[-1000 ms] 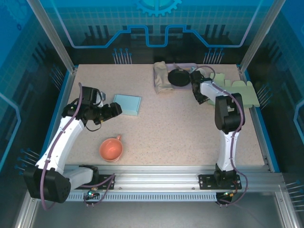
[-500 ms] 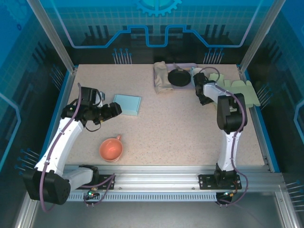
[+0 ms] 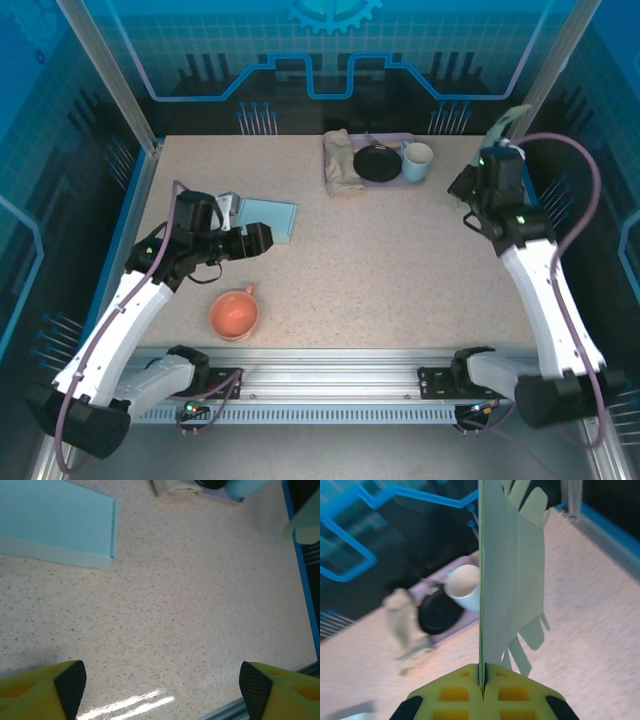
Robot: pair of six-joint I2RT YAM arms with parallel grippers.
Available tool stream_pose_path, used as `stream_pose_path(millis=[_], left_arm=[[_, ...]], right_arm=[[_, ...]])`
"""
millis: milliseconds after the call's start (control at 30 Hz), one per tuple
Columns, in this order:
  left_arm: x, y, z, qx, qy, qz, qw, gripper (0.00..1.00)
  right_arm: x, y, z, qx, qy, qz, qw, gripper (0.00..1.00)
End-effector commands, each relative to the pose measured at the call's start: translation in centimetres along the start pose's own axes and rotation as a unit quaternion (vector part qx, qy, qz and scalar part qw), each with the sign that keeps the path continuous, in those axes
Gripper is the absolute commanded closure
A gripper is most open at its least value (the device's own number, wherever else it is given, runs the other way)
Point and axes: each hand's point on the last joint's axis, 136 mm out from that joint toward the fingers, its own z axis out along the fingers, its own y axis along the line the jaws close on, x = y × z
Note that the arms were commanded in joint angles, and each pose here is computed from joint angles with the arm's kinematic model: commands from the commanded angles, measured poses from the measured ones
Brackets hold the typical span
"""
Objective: Fold the paper box
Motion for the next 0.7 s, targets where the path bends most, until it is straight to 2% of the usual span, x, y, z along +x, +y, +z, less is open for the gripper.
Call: stream_pose_path(millis=[0,67,167,300,367,400,467,600,667], left_arm=[[-1.4,-2.0,-1.0,0.006,-0.052,0.038,0.998,0.16],[-1.4,-3.6,-0.9,0.011,-0.071,0.065,0.995,0.16],[-1.3,-7.6,0.0,0.026,-0.125,0.163,0.978,0.16],[-0.2,-14.0,1.8,0.088,-0.217,0.300,0.925,0.14],[0.3,-16.2,2.4,0.129,-0.266,0.329,0.897,0.13],[0.6,-17.3,2.7,0.149,-0.286,0.339,0.884,0.07],[1.4,-18.8,3.8,0.166,-0.295,0.361,0.869,0.01],[3.7,-21.6,6.9,0.158,-0.306,0.429,0.835,0.01],[3.8,-22.2,8.7,0.134,-0.311,0.441,0.831,0.01]], right_arm=[[2.7,2.0,-2.2,-0.049,0.047,0.142,0.988,1.00],[2.6,2.6,-4.0,-0.046,0.036,0.153,0.987,1.00],[2.7,3.3,-5.1,-0.044,0.030,0.193,0.980,1.00],[4.3,3.8,-4.4,-0.010,0.065,0.251,0.966,1.00],[5.6,3.8,-3.9,0.020,0.084,0.284,0.955,1.00],[6.0,4.0,-3.6,0.031,0.089,0.297,0.950,1.00],[6.5,4.7,-3.1,0.039,0.088,0.303,0.948,1.00],[7.4,6.7,-2.8,0.041,0.080,0.317,0.944,1.00],[7.9,7.6,-2.5,0.038,0.085,0.325,0.941,1.00]])
